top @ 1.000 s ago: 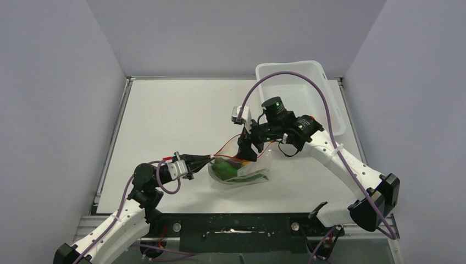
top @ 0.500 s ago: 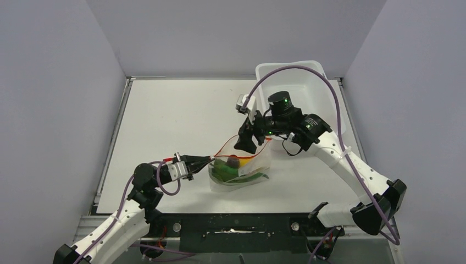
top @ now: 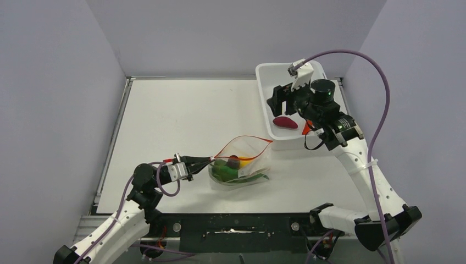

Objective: Place the food in the zip-top bag and seal the zipper
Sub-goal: Pick up the fake vegetable from the bin.

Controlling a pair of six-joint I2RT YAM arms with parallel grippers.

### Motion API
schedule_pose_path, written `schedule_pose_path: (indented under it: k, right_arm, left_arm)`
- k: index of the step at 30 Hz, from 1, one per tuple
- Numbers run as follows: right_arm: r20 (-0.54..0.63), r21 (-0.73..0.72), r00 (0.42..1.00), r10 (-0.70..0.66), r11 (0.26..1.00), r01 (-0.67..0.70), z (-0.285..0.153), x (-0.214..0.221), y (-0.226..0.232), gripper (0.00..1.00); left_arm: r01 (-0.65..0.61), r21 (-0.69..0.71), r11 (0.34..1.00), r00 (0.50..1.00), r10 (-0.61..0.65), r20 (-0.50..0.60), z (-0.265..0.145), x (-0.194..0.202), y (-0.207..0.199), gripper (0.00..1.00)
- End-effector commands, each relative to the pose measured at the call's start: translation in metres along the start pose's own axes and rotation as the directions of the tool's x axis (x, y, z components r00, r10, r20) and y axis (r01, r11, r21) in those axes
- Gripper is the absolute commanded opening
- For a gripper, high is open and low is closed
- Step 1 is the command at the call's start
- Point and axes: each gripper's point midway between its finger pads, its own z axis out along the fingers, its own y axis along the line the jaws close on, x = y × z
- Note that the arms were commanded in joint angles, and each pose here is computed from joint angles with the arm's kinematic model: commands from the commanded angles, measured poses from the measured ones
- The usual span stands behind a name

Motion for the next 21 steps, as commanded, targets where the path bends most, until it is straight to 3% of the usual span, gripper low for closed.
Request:
schedule_pose_path:
  k: [1, 8, 14, 21]
  right_arm:
    - [-0.029, 0.252, 0.996, 0.081, 0.965, -0.071, 0.006, 0.001, -0.048, 0.73]
    - [-0.181, 0.518, 0.974, 0.133, 0.855, -0.021, 0.012, 0.055, -0.128, 0.72]
    - [-0.318, 0.602, 0.919, 0.231, 0.798, 0.008, 0.027, 0.111, -0.193, 0.67]
    - [-0.337, 0.626, 0.885, 0.321, 0.779, -0.044, 0.05, 0.154, -0.238, 0.59]
  left_arm:
    - [-0.043, 0.019, 0.999, 0.998, 0.042, 0.043, 0.003, -0.016, -0.001, 0.0]
    - [-0.037, 0.026, 0.999, 0.999, 0.037, 0.02, 0.003, -0.01, -0.001, 0.0]
    - [-0.028, 0.029, 0.999, 0.999, 0.029, -0.027, 0.004, 0.003, -0.001, 0.0]
    - [-0.004, -0.045, 0.999, 1.0, 0.004, -0.004, 0.002, 0.004, 0.006, 0.0]
